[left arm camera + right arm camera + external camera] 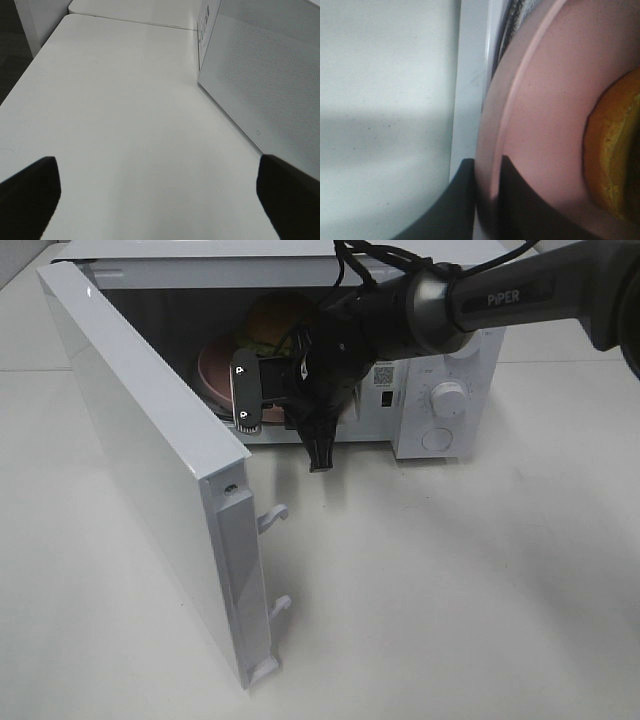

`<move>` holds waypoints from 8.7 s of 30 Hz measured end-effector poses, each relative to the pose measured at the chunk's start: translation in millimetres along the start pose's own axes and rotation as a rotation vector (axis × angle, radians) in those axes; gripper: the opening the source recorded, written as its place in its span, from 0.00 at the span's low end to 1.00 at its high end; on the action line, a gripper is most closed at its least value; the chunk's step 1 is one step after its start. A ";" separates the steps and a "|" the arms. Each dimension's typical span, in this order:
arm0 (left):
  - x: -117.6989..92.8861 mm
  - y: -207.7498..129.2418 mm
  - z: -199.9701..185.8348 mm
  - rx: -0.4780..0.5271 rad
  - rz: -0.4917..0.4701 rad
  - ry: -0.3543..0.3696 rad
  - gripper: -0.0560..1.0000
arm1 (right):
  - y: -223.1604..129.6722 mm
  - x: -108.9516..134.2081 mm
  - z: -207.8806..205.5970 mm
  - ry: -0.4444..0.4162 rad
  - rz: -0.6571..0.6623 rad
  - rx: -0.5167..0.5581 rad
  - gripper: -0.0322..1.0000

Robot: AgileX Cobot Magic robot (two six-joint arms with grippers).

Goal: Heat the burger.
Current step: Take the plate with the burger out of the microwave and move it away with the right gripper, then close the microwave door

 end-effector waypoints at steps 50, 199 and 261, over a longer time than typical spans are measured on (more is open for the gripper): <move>0.1 0.0 0.0 0.000 0.000 0.001 0.99 | -2.0 51.3 -94.5 0.022 -0.294 -0.049 0.12; 0.1 0.0 0.0 0.000 0.000 0.001 0.99 | -106.5 252.9 -194.4 0.239 1.162 0.986 0.11; 0.1 0.0 0.0 0.000 0.000 0.001 0.99 | -78.3 204.2 -280.3 0.077 1.553 0.340 0.76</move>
Point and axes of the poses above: a point on each arm's last joint axis where the gripper is mounted, z pointing out along that axis toward the gripper, x along the wrist's bending axis when the last joint is at zero, y = z × x, the point moved 1 cm from there along z, pointing out along that axis toward the gripper, and after that the axes turned 15 degrees about -z, right-handed, at the moved point
